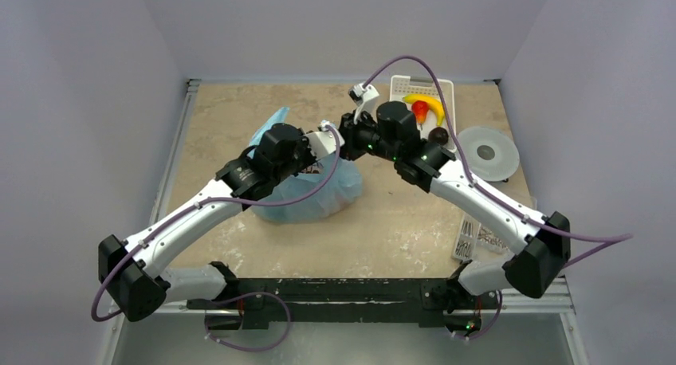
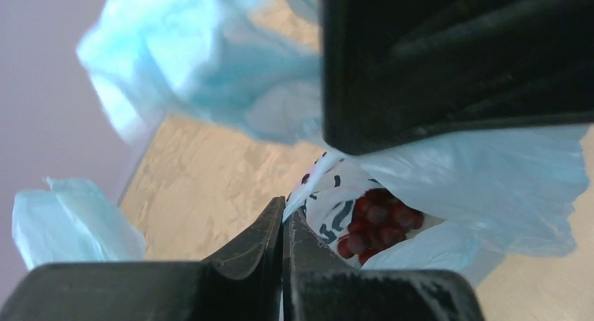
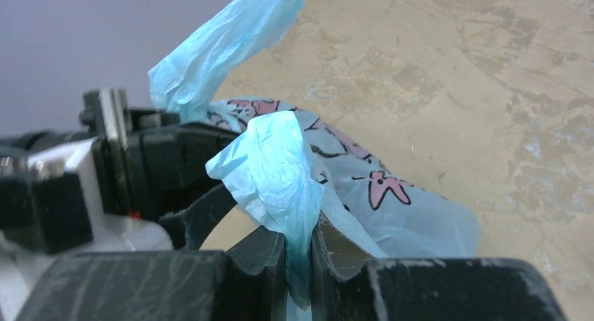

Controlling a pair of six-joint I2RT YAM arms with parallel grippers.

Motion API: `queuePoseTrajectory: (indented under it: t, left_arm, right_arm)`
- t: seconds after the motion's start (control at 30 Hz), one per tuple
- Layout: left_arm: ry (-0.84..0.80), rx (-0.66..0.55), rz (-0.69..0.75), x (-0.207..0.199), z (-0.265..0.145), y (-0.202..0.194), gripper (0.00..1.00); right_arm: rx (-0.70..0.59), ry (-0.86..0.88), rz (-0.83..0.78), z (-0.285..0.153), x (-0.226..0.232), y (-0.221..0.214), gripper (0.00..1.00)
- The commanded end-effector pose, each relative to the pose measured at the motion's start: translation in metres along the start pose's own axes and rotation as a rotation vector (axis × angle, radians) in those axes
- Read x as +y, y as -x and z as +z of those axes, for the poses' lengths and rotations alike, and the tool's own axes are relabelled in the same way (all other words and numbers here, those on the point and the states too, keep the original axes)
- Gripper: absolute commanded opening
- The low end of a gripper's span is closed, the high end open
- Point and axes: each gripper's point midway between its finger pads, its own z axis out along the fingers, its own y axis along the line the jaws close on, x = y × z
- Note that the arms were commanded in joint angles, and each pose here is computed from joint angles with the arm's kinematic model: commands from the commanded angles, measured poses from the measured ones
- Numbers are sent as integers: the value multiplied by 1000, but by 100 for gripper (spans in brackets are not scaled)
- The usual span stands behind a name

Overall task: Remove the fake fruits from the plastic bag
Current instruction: Adjust the plastic bag at the center of the board.

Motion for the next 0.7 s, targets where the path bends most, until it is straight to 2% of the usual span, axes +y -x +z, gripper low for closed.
queuePoseTrajectory:
  t: [0.0,0.07,0.13,0.27,0.33,0.37,0.43,0.5,0.53,0.67]
  left_arm:
    - [454,-29,-146,73,-36,-5,0]
    - [538,-58,-183,84,-50,-7,0]
    - [551,-92,-221,87,-59,-3,0]
    - [493,-110,-268,80,-59,2,0]
    - [421,-108,-298,68,-50,6,0]
    - [382,-100,-319,62,-46,8,0]
    - [278,-72,-355,46,-32,12,0]
    - [174,-60,-389,29,-23,18,0]
    - [119,-62,-415,21,-20,23,0]
    - [-71,-81,-549,1,-16,38,0]
  right_arm:
    - [-76,50,-25,21,4,49,11]
    - [-71,65,-25,38,4,63,11]
    - [-72,92,-28,52,11,86,9]
    - [-45,108,-10,79,15,106,7]
    - [-32,71,9,84,8,106,11]
    - [-17,21,29,87,-1,101,16]
    - [28,-140,85,90,-32,84,33]
    - [106,-279,123,85,-60,61,57]
    - [138,-321,129,80,-68,51,65]
    - [124,-418,123,41,-81,38,83]
